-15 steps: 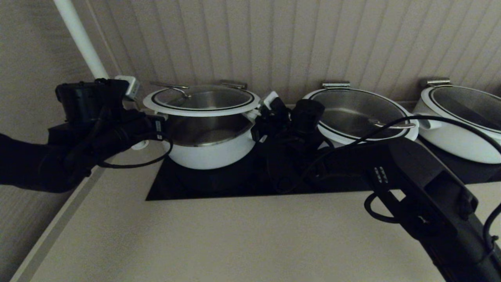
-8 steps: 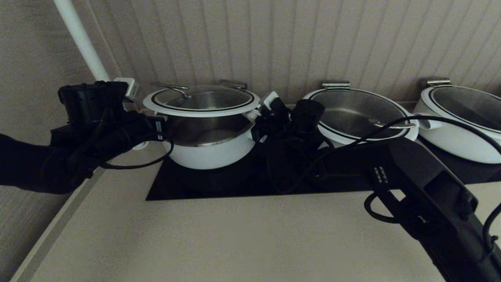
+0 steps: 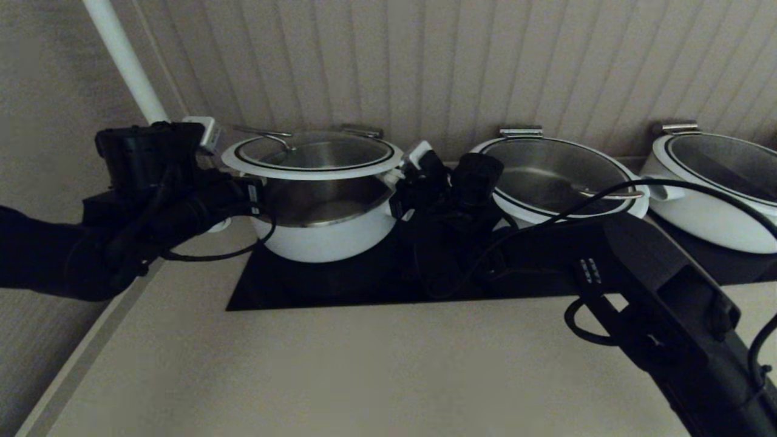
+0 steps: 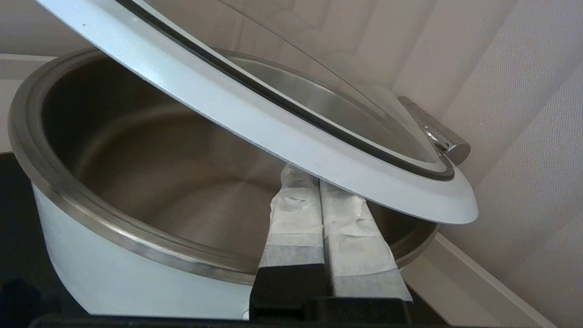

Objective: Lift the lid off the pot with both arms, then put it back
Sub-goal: Open the pot lid completely

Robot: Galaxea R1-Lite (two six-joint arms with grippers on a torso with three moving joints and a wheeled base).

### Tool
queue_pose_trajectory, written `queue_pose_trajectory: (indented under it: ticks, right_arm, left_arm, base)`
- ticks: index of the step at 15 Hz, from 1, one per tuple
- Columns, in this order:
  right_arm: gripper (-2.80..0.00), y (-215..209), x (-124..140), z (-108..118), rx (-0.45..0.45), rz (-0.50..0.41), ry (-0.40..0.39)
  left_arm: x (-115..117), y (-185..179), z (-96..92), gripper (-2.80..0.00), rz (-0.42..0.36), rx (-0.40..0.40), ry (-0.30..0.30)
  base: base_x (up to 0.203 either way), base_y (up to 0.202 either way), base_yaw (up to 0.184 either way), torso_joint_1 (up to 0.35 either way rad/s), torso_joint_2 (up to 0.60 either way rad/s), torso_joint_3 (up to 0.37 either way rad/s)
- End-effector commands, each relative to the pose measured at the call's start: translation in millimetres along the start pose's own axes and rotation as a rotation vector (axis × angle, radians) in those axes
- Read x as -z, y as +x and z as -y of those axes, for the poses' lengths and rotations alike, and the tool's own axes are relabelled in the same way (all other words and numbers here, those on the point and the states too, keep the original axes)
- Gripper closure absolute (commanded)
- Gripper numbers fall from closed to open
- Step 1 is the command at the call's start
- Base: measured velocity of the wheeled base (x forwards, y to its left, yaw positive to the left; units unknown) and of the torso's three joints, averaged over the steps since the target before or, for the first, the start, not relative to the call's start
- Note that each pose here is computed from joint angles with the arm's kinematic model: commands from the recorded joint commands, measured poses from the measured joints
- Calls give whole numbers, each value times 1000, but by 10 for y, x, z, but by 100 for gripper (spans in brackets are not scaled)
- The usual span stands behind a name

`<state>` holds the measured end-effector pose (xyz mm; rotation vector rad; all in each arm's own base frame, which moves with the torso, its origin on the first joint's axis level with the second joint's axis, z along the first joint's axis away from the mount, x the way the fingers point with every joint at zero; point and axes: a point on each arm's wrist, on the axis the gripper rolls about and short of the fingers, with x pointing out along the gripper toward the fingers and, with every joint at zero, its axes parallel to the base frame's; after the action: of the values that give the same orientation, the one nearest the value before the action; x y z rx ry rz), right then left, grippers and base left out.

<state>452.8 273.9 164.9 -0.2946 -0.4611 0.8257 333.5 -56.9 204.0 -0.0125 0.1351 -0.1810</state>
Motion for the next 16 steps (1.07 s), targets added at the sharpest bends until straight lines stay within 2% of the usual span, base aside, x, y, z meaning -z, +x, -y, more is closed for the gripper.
queue_pose_trajectory:
  ticks: [1, 5, 16]
  right_arm:
    - [0, 0, 4, 1, 0, 6, -5]
    - [0, -1, 10, 1, -1, 7, -5]
    - [0, -1, 8, 2, 0, 8, -7]
  left_arm:
    - [-49, -37, 59, 0, 19, 18, 2]
    - [-76, -69, 189, 0, 28, 37, 7]
    - [-7, -177, 320, 0, 2, 70, -6]
  base:
    - [0, 0, 0, 0, 0, 0]
    - [0, 0, 0, 0, 0, 0]
    - [0, 0, 0, 0, 0, 0]
